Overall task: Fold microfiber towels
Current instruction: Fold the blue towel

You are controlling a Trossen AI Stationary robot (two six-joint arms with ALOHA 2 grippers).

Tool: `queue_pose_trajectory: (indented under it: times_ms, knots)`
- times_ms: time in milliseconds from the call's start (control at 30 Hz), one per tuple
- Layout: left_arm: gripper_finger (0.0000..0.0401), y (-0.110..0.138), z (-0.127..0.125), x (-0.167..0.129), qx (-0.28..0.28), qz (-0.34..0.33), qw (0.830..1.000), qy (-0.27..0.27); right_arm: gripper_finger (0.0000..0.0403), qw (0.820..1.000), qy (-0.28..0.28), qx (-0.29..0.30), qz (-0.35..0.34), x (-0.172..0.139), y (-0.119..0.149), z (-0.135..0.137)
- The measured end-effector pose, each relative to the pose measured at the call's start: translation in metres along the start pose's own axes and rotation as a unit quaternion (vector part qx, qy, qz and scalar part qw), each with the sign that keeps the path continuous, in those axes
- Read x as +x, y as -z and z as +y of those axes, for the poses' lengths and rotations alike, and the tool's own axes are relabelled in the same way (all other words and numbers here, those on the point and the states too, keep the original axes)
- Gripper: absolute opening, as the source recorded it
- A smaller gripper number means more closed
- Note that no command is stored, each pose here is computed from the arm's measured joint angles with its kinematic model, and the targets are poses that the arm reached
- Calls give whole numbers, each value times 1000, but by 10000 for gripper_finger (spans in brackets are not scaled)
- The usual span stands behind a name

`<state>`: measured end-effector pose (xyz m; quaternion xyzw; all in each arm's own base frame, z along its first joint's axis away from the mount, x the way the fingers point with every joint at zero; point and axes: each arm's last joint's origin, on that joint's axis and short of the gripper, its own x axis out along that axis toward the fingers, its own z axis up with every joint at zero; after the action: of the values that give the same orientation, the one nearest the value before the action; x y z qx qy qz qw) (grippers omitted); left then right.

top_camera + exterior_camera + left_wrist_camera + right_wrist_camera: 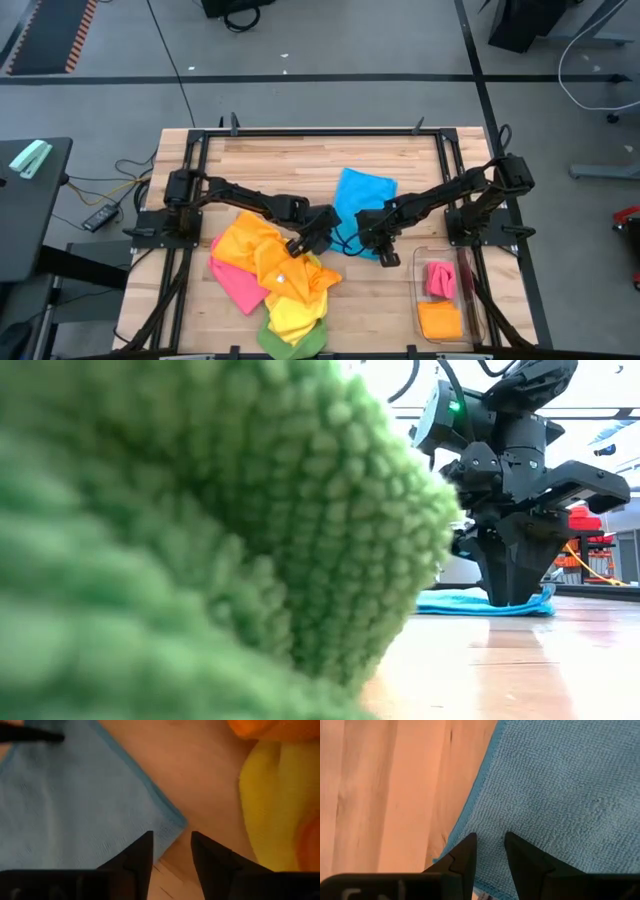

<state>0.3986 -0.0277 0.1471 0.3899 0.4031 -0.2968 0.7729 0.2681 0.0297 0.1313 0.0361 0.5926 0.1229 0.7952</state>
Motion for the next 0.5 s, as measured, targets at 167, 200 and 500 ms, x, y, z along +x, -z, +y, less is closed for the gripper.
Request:
queue_pose_trajectory:
  times_ms: [167,200,500]
  knots:
    - [202,-7,-3,1,42,-7,999,-3,115,1000,7,4,-8,-5,0,1]
    - [209,-6,-3,3,44,-7,999,-3,115,1000,7,7,-14,-5,-1,1]
    - [194,-1,0,18,51,13,998,-28,115,998,-10,41,-44,-11,-7,3]
